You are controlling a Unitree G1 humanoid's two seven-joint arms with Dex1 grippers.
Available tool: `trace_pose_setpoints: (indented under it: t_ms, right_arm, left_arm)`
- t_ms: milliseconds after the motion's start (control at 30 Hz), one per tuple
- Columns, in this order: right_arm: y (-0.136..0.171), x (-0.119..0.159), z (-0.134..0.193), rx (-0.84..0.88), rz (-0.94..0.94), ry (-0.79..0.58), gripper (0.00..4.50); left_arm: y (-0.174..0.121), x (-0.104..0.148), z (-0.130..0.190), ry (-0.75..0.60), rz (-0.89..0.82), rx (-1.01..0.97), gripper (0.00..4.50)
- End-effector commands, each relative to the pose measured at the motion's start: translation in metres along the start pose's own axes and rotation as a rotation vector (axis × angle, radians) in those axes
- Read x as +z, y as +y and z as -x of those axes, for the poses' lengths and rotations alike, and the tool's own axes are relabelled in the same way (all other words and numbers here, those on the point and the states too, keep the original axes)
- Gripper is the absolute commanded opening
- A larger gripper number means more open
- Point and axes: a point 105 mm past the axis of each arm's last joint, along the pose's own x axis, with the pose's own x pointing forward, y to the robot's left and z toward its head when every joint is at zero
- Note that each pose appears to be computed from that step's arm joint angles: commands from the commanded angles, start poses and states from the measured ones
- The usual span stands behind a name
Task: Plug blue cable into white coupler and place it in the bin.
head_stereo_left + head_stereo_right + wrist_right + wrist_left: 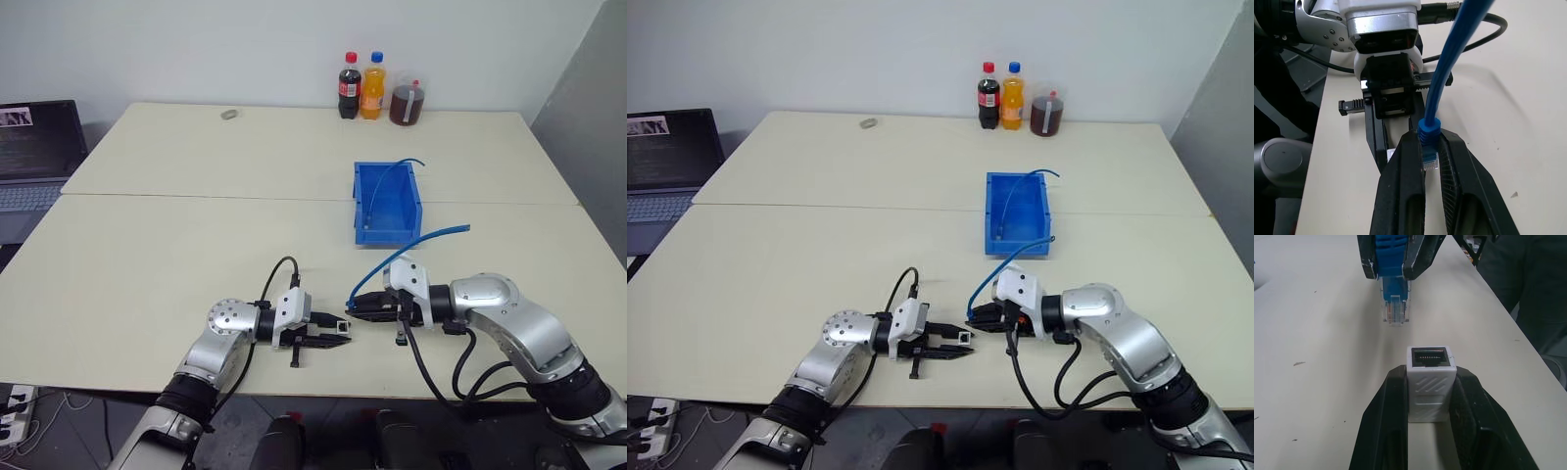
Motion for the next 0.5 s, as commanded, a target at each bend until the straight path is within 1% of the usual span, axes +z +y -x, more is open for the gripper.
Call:
trace_pose_setpoints:
  t_ms: [33, 133, 300, 500]
  right_arm:
    - [0.005, 0.010, -0.001, 0.011, 0.043, -0.042, 0.13]
    - [0.005, 0.012, -0.002, 0.007, 0.052, -0.066, 0.13]
    - [0.007, 0.008, -0.006, -0.007, 0.071, -0.071, 0.13]
    - [0.010, 0.004, -0.011, -0.001, 0.072, -0.081, 0.13]
  left_arm:
    - [-0.015, -0.026, 0.001, 0.105, 0.104, -0.067, 0.80]
    - [-0.011, -0.026, 0.003, 0.114, 0.122, -0.065, 0.80]
    - [-0.014, -0.028, 0.004, 0.126, 0.109, -0.084, 0.80]
    - [-0.014, -0.033, 0.005, 0.134, 0.086, -0.043, 0.80]
